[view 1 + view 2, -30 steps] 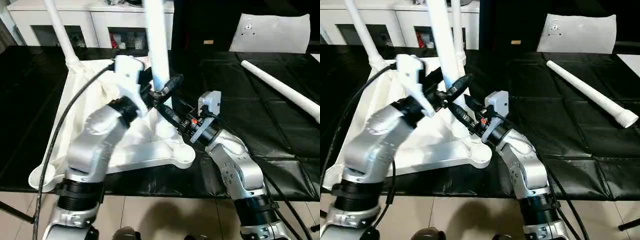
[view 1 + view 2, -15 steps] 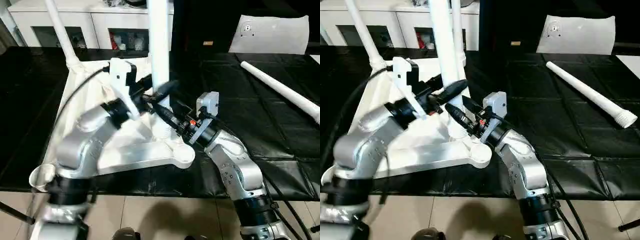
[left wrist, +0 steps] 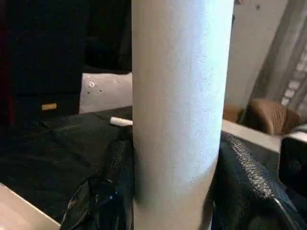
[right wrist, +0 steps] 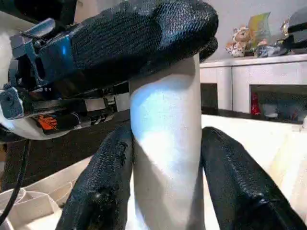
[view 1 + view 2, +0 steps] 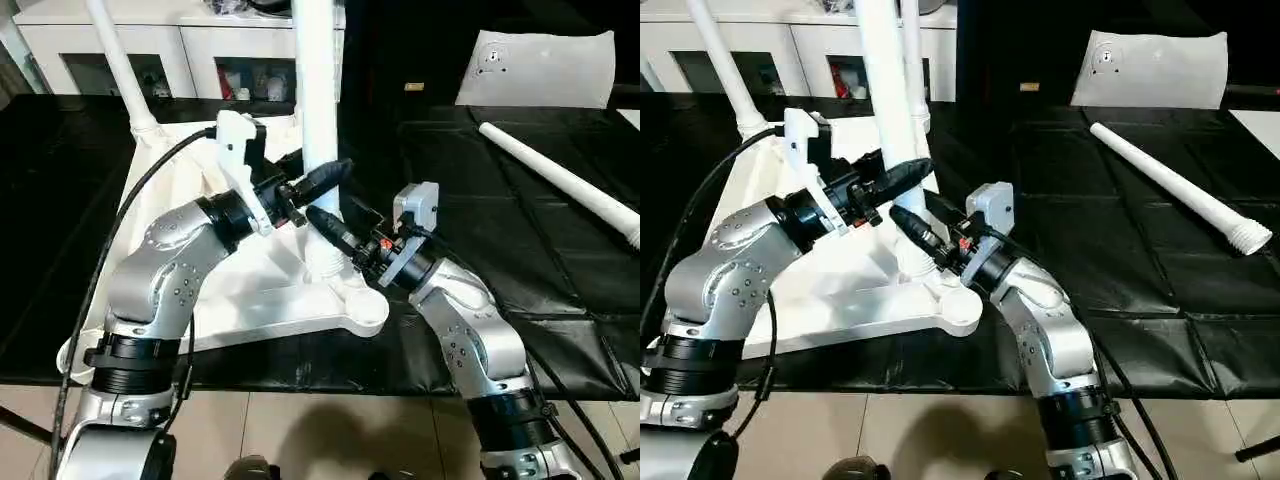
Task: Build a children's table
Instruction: Pick table leg
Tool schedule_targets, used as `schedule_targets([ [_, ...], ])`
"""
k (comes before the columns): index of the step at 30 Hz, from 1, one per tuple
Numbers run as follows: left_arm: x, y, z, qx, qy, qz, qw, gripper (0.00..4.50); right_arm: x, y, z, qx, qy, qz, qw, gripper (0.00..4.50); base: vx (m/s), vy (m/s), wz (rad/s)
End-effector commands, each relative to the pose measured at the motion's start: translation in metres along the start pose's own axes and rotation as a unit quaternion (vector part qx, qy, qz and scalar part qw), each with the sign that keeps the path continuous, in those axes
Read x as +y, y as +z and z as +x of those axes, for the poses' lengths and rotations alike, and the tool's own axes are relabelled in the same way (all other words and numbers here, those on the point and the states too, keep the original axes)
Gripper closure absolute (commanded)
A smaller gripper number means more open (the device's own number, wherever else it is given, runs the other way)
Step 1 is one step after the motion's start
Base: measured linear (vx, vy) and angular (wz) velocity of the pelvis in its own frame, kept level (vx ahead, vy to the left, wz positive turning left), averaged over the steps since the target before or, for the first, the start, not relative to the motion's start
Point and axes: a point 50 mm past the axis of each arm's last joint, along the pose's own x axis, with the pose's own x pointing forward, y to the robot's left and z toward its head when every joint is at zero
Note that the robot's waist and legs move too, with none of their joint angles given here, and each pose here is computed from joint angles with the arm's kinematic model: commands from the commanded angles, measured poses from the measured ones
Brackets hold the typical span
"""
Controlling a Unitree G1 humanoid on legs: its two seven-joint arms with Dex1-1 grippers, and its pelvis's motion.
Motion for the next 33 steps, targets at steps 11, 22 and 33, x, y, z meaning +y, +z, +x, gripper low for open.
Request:
schedule_targets([
  [11, 0.022, 0.021, -0.001, 0.011, 0.077, 0.028, 0.997, 2.64, -0.007, 0.023, -0.001, -0.047, 0.011, 0.005, 0.999, 1.53, 0.0, 0.0, 0.0],
  [22, 0.008, 0.023, -0.003, 0.052, -0.092, -0.01, 0.994, 2.64, -0.024, 0.045, -0.02, 0.02, 0.121, 0.078, 0.989, 1.11, 0.0, 0.0, 0.0],
  [33, -0.026, 0.032, 0.001, 0.055, -0.312, -0.05, 0.947, 2.64, -0.012, 0.038, -0.033, 0.126, 0.26, 0.096, 0.952, 1.61, 0.0, 0.0, 0.0],
])
